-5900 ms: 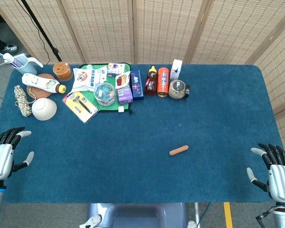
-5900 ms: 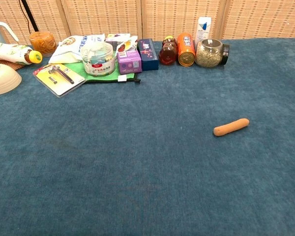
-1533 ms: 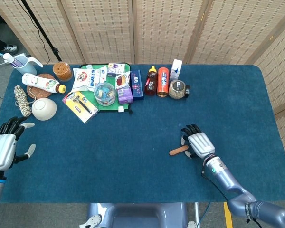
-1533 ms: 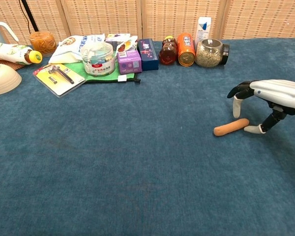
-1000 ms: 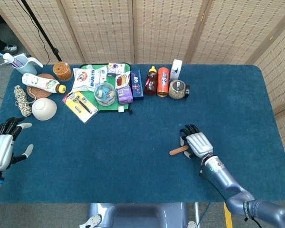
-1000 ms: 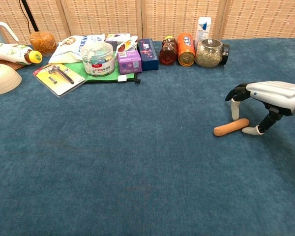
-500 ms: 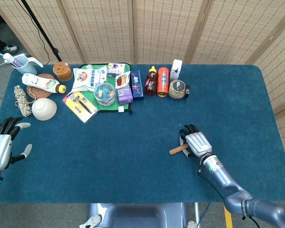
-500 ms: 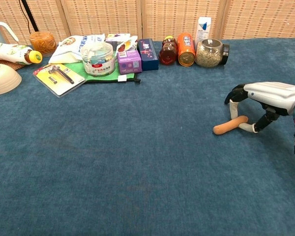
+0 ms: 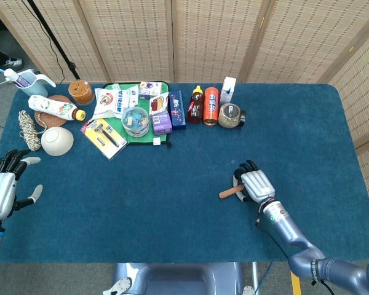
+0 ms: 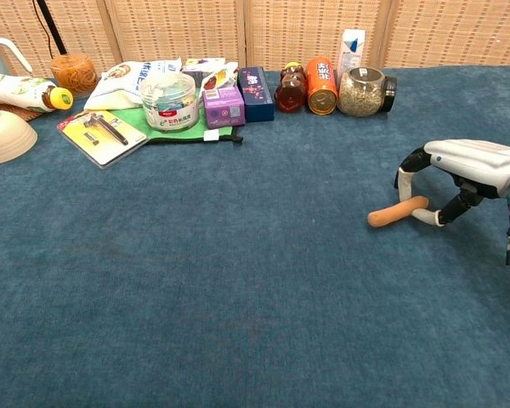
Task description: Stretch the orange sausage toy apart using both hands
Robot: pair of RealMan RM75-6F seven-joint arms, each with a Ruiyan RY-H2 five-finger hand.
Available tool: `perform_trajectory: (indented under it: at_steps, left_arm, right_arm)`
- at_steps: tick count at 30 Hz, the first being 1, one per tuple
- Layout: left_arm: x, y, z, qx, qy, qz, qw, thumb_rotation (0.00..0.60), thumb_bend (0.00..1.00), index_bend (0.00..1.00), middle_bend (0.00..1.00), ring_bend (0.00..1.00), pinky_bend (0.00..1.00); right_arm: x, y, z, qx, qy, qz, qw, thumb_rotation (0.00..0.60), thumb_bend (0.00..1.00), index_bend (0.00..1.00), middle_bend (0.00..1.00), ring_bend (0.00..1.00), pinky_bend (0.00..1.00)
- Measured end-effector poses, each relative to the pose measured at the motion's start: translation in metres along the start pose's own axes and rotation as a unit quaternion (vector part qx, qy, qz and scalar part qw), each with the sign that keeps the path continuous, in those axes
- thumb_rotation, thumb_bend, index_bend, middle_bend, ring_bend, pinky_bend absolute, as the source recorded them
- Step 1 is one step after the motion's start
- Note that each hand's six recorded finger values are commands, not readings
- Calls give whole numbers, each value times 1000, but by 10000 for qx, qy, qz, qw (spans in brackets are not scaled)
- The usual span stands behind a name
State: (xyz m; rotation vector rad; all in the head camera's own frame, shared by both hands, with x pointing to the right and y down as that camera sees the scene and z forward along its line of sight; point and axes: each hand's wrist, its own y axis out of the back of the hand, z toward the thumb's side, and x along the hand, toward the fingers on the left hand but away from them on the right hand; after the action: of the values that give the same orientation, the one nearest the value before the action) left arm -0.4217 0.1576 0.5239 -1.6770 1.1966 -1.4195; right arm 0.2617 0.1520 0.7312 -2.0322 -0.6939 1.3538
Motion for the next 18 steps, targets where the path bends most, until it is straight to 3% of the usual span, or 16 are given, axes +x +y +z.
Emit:
perform_trajectory:
  at_steps: [8,18]
  left_arm:
    - [2,-4,11,56,-278,-88,9996,600,311,284,142,61,111]
    - [13,-22,58,315,-1452,-421,9880,600,312,309,142,61,111]
  right_arm:
    - [8,7,3,-350,-1,-188,9992,600,544,693,322,162,14]
    - [20,30,23,-1164,12,-339,9926,600,545,688,322,162,30]
